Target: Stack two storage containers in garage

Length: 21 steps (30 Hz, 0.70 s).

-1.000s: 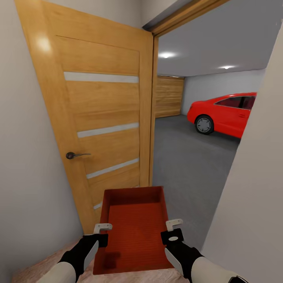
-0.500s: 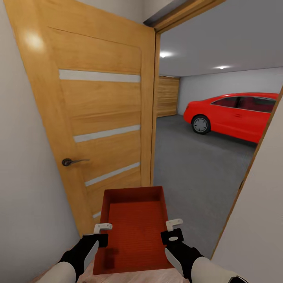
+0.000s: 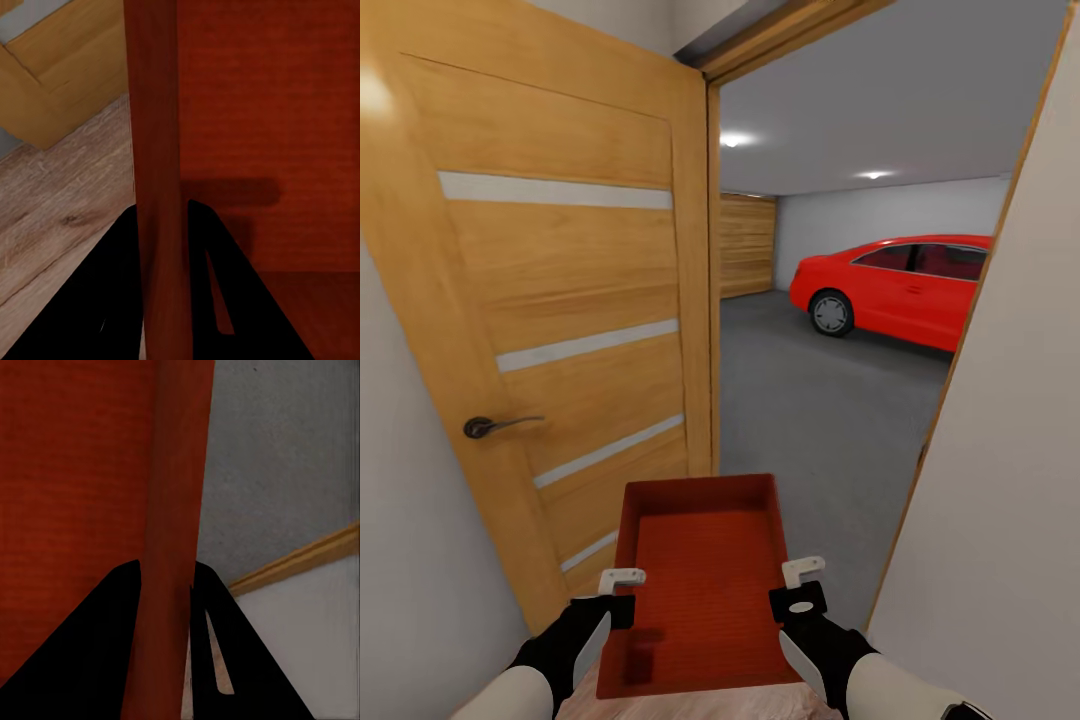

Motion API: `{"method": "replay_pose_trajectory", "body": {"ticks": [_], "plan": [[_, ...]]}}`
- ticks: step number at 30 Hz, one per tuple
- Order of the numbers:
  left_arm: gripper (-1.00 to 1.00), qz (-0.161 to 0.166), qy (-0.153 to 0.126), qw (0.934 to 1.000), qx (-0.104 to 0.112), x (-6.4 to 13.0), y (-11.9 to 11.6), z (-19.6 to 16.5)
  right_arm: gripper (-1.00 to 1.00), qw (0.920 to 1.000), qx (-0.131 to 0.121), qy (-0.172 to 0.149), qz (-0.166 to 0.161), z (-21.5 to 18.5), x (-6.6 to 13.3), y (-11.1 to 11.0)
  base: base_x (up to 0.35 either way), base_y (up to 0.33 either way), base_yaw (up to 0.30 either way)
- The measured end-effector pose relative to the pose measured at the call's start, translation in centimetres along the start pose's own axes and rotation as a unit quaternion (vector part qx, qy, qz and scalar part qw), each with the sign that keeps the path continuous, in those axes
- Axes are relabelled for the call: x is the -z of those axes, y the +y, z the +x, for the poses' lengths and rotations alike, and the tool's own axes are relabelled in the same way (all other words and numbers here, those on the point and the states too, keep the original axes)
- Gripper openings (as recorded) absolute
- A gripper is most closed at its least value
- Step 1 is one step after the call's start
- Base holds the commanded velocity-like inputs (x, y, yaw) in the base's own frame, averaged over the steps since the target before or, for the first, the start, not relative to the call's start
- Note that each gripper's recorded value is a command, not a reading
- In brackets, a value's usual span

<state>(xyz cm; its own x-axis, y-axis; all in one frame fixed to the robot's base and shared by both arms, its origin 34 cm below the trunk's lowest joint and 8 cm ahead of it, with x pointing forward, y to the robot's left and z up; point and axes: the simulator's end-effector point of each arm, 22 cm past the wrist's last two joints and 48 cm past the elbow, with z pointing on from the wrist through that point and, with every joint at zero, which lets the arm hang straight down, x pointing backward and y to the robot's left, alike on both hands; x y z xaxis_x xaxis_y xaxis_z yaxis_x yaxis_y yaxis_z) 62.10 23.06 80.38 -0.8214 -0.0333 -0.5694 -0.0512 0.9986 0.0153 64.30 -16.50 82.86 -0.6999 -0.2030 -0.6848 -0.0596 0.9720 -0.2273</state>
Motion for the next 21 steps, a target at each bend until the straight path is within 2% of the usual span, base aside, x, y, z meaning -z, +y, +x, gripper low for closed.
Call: {"method": "replay_pose_trajectory", "body": {"ticks": [7,21], "plan": [[-1.00,0.000,0.000,1.0000,0.000,0.01,0.01,0.00,-1.00,1.0000,0.000,0.000,0.000,-0.02,0.01,0.01,0.011,0.007,-0.205],[-1.00,0.000,0.000,1.0000,0.000,0.04,0.02,0.03,-1.00,1.0000,0.000,0.000,0.000,0.01,0.04,0.02,0.219,0.213,-0.005]]}}
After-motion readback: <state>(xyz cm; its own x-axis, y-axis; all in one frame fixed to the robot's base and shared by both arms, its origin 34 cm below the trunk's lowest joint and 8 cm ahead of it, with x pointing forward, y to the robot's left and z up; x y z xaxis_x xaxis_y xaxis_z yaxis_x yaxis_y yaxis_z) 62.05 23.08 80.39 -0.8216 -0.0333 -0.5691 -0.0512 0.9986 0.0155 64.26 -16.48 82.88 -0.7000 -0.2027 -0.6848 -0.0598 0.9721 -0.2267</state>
